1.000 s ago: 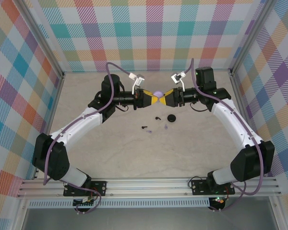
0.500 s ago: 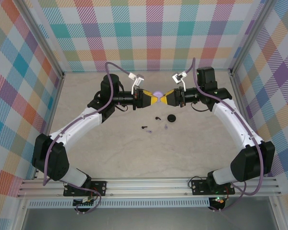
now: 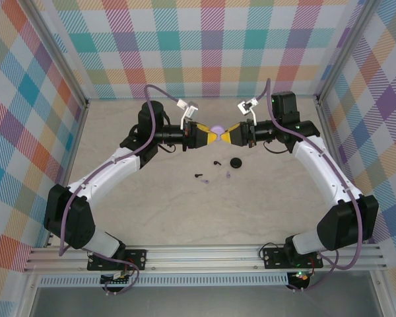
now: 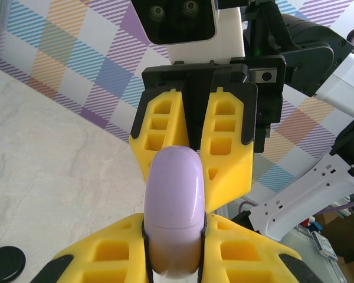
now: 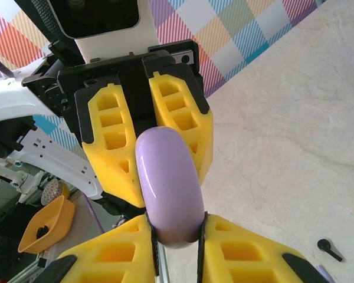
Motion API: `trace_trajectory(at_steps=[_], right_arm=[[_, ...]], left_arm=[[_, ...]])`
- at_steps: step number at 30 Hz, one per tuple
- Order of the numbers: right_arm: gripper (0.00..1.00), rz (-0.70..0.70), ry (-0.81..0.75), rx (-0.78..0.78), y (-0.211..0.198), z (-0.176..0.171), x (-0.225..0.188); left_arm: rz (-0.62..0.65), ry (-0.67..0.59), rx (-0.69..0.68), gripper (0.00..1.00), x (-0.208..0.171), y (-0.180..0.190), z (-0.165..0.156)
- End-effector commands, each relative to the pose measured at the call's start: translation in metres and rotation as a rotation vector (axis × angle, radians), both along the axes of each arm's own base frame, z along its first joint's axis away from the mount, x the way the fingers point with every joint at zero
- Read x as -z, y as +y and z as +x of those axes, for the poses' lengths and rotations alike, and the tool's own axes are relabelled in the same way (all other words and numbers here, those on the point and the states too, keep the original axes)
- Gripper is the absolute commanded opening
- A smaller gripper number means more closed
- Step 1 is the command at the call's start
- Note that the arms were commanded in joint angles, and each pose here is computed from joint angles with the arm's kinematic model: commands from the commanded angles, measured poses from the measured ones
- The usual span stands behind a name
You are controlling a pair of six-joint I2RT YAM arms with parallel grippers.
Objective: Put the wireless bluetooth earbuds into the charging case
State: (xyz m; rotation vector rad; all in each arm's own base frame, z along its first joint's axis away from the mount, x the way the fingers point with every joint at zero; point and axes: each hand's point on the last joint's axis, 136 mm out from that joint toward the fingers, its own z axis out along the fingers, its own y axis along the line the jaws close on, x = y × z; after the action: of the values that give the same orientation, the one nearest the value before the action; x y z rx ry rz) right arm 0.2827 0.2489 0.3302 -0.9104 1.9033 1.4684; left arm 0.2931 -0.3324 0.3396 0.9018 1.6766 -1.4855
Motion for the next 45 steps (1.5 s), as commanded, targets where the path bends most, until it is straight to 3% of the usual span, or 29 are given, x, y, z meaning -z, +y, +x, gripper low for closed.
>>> trace_trajectory(at_steps=[1, 22, 45], right_arm=[[0.21, 0.051, -0.049, -0.066, 0.004, -0.0092, -0.0196], [0.21, 0.051, -0.04, -0.067, 0.0044, -0.0085, -0.0176], [0.16, 0.06, -0.035, -0.083, 0.0059, -0.0107, -0.0194]], left_arm=[[-0.009, -0.014, 0.029, 0.16, -0.0068, -0.0055, -0.0026], [-0.007, -0.014, 0.044, 0.22, -0.0064, -0.0078, -0.0045], [-0.003, -0.009, 0.057, 0.19, -0.0046, -0.0114, -0.0066]])
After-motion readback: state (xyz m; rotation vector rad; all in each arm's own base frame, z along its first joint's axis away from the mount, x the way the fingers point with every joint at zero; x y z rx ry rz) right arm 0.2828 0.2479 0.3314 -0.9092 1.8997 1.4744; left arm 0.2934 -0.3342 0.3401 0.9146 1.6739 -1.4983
